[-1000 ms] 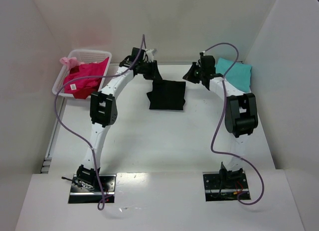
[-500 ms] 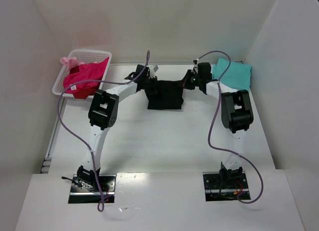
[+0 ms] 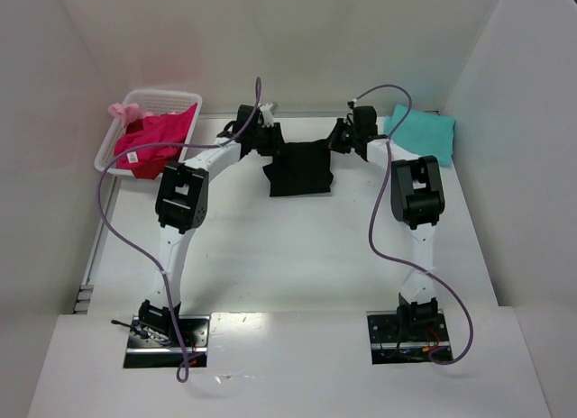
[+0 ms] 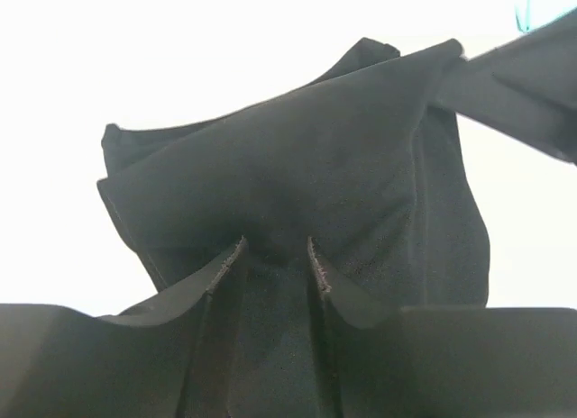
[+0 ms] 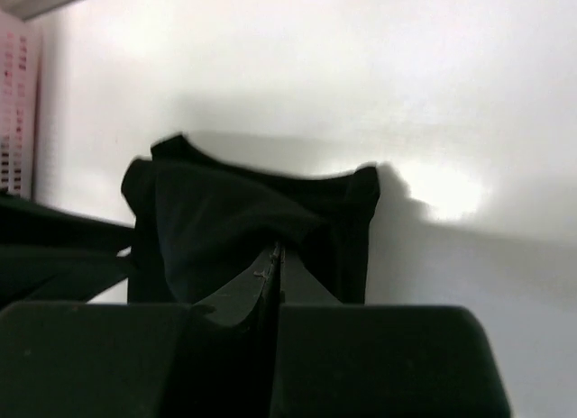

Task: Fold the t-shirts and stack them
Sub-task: Smooth out wrinkles on the folded tshirt, then put the neatly folded tshirt into the corner of the board with the right arm

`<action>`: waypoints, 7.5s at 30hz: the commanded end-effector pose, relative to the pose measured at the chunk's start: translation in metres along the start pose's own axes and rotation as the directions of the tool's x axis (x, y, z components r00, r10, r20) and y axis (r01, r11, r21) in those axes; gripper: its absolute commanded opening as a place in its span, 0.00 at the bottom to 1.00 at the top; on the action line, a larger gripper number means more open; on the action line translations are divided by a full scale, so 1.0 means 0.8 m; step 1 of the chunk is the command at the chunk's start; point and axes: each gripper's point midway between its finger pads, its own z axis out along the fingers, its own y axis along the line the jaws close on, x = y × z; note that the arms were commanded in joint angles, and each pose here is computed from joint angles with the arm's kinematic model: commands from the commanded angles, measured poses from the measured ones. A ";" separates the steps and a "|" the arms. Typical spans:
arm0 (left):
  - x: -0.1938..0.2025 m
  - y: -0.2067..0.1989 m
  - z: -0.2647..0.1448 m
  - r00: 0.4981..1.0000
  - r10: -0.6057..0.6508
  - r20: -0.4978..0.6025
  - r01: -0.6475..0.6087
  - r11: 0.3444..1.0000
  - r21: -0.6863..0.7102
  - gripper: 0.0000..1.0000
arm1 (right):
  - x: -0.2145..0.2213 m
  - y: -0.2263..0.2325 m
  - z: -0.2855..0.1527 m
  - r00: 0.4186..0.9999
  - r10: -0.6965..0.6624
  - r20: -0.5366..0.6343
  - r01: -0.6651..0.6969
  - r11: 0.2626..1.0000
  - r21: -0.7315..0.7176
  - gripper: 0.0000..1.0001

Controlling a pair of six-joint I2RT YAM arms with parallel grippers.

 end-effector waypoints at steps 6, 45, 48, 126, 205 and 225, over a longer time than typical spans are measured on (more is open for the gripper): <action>-0.062 -0.001 -0.013 0.990 0.102 0.094 -0.105 0.994 0.028 0.47 | -0.072 -0.020 0.002 0.991 -0.059 0.122 0.049 0.996 0.079 0.00; -0.050 0.016 -0.002 0.990 0.096 0.106 -0.092 0.995 -0.038 0.73 | -0.006 0.018 0.012 0.992 -0.125 0.003 0.125 0.991 -0.038 0.00; -0.052 0.021 -0.002 0.989 0.096 0.113 -0.090 0.994 -0.060 0.74 | -0.003 0.005 0.023 0.993 -0.118 -0.002 0.118 0.993 -0.008 0.00; 0.013 -0.053 -0.164 1.000 0.011 -0.006 -0.011 1.000 0.009 0.99 | 0.091 -0.021 -0.025 0.975 0.061 -0.213 -0.087 0.990 -0.113 1.00; 0.007 -0.025 -0.188 0.998 0.065 -0.015 -0.065 0.998 0.010 0.99 | -0.228 -0.208 -0.191 0.984 -0.141 0.105 0.086 0.908 0.409 0.00; 0.021 -0.018 -0.169 0.997 0.036 -0.072 -0.033 0.999 0.038 0.99 | -0.278 -0.234 -0.254 0.965 -0.176 0.193 0.053 0.854 0.517 0.00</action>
